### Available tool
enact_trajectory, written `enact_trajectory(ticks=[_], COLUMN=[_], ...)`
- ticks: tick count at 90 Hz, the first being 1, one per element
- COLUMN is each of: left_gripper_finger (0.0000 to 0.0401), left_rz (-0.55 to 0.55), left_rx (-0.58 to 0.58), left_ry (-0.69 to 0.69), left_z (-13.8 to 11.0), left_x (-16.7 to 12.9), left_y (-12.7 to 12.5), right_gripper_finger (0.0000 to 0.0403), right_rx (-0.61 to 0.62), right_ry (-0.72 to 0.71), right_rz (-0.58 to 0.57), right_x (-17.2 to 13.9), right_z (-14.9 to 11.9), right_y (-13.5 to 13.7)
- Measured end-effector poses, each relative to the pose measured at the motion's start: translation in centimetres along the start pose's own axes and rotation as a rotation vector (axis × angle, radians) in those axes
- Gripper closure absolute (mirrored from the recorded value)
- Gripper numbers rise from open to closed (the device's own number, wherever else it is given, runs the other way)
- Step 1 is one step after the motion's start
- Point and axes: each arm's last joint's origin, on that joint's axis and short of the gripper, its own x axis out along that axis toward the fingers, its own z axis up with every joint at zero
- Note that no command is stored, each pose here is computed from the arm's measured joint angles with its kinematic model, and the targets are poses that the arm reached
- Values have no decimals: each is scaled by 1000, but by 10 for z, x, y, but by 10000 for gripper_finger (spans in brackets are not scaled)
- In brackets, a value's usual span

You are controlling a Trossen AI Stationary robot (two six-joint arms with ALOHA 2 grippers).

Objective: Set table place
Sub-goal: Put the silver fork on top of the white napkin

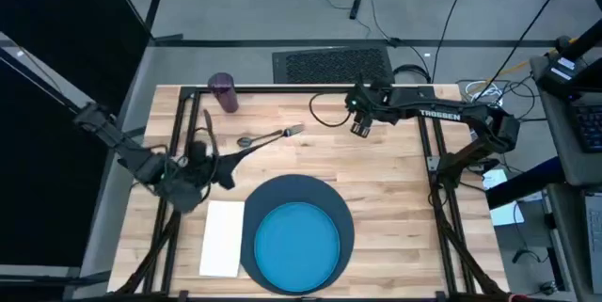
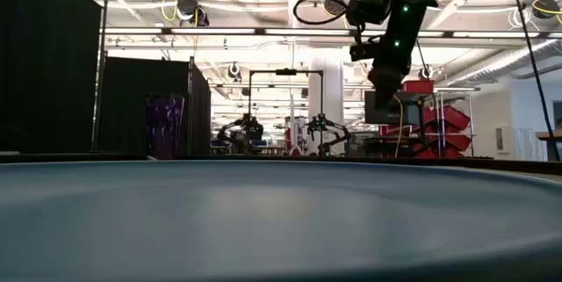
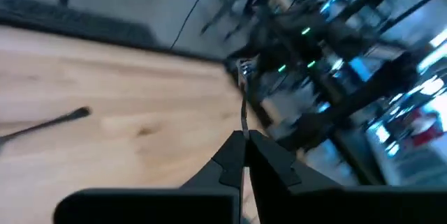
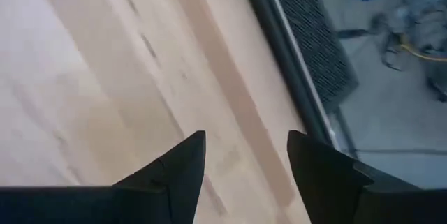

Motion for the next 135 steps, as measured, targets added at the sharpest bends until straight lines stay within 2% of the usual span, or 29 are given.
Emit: enact_trajectory(ticks=[16,37,56,75,82,99,118,135], left_gripper_finger=[401,401,401,401,401,401,401,401], left_rz=[-11,-42,-13,47,57,-9,90,155], left_rx=[0,-11,-56,-109,-117,-110,-54,-35], left_ry=[6,216,420,506,525,528,572,499], left_z=[-9,-23,-71,-121,-132,-147,-164,-165], left_x=[-4,-11,-26,-59,-74,-94,-81,-56], left_y=[-1,-2,-1,9,9,-2,-1,0], right_gripper_finger=[215,215,215,215,215,215,215,215], right_rx=[1,26,89,120,120,110,99,77], right_ry=[-14,-4,2,-10,-8,2,0,0], right_rz=[63,65,135,160,173,206,234,251], right_x=[0,0,-1,-5,-9,-19,-28,-34], right_z=[1,0,-1,1,1,-1,-4,-6], right_y=[2,2,5,17,25,46,65,76])
